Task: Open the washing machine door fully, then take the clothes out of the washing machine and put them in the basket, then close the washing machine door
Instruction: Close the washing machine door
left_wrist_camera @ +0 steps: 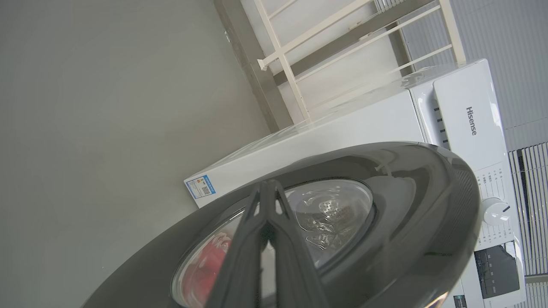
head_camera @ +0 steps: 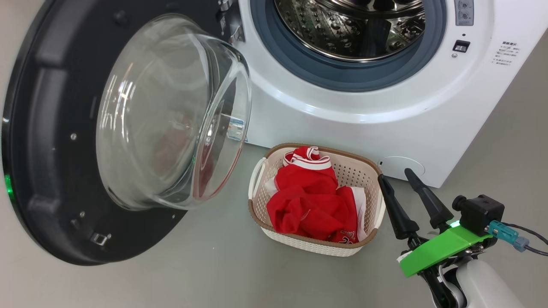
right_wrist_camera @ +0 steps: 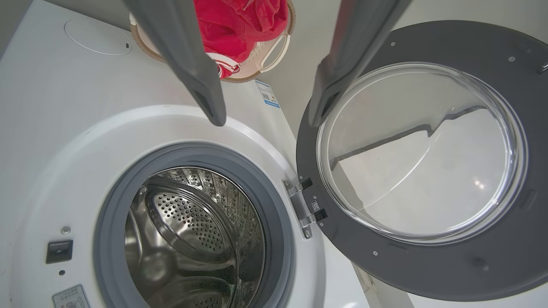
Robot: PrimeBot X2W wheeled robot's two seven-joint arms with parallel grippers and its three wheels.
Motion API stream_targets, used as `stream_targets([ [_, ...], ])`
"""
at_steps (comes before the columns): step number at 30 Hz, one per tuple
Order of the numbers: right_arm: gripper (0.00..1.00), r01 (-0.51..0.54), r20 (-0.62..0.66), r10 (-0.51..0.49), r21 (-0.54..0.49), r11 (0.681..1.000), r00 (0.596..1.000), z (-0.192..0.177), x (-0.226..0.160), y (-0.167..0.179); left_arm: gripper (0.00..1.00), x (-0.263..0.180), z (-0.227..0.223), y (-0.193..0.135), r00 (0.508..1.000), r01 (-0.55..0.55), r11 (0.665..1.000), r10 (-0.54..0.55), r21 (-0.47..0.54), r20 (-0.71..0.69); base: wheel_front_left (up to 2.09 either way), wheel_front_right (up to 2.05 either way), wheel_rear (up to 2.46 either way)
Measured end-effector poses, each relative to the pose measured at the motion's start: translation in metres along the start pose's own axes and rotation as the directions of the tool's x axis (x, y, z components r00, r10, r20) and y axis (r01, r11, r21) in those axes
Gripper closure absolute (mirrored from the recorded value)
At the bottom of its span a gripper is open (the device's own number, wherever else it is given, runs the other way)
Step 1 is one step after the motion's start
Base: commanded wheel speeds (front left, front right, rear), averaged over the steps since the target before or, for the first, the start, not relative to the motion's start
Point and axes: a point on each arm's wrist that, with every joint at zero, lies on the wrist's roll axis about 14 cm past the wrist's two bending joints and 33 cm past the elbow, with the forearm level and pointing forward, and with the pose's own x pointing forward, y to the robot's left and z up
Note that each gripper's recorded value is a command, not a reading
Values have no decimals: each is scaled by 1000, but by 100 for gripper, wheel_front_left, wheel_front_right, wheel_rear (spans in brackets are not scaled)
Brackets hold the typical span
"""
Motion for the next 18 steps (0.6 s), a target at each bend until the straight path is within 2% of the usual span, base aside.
stream_targets([
  [9,0,23,10,-23,1,1000,1000,3,-3,-7,100,8,-33,-24,989,59,998,-57,12,-136,0,0,0],
  [18,0,28,34,-28,-5,1000,999,13,-5,-4,100,-8,-63,-48,956,134,990,-116,52,-270,0,0,0],
])
